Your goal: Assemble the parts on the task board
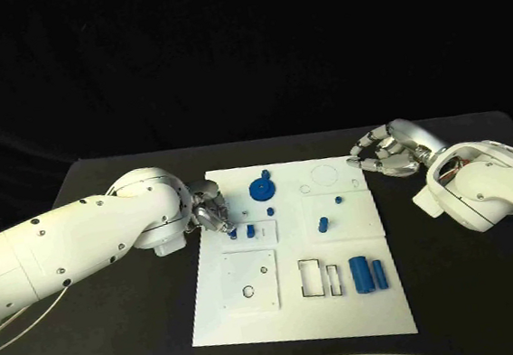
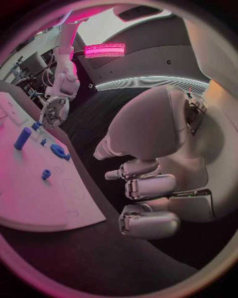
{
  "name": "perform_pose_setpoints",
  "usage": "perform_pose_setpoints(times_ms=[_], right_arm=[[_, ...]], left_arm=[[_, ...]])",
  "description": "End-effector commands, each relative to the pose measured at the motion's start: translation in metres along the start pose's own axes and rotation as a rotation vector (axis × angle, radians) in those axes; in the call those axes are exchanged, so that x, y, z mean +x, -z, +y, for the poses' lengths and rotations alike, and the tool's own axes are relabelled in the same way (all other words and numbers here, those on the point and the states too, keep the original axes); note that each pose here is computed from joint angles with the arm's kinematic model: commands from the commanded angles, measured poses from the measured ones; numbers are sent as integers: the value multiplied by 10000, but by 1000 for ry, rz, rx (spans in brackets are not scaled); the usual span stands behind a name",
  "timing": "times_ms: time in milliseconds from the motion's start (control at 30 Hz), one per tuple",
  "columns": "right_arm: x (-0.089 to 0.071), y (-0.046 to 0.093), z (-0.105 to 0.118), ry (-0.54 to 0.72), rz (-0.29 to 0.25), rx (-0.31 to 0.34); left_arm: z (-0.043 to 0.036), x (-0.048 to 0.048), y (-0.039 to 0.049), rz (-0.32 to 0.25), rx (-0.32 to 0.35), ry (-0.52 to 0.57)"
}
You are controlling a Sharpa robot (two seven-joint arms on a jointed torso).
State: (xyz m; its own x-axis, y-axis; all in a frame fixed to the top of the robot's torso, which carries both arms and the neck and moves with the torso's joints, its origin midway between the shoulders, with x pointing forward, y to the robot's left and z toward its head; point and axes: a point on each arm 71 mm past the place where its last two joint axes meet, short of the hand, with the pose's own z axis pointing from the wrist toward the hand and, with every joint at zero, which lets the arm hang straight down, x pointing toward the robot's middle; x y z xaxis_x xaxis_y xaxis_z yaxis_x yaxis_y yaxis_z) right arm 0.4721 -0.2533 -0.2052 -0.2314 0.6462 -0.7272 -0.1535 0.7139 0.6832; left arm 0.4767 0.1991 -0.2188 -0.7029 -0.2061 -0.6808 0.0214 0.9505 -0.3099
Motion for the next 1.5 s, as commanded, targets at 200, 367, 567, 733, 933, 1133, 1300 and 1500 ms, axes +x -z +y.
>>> perform_pose_setpoints(times_ms=[200, 367, 567, 733, 933, 1133, 1300, 1500], right_arm=[[7, 3, 5, 3, 2, -11], [7, 3, 3, 3, 2, -10], [7, 4, 1, 3, 2, -10], [5, 5, -1, 3, 1, -9], [5, 5, -1, 3, 1, -9], [5, 6, -1, 2, 0, -9], [2, 8, -4, 2, -1, -9], [1, 9, -4, 2, -1, -9]], left_arm=[[-26, 39, -1, 39, 1, -37], [-23, 44, -3, 45, -2, -40], [-23, 48, -6, 50, -4, -42], [-19, 50, -8, 53, -9, -44], [-9, 47, -17, 55, -21, -39], [-17, 52, -33, 58, -20, -22], [-24, 58, -46, 63, -20, -14], [-33, 60, -56, 67, -16, -6]])
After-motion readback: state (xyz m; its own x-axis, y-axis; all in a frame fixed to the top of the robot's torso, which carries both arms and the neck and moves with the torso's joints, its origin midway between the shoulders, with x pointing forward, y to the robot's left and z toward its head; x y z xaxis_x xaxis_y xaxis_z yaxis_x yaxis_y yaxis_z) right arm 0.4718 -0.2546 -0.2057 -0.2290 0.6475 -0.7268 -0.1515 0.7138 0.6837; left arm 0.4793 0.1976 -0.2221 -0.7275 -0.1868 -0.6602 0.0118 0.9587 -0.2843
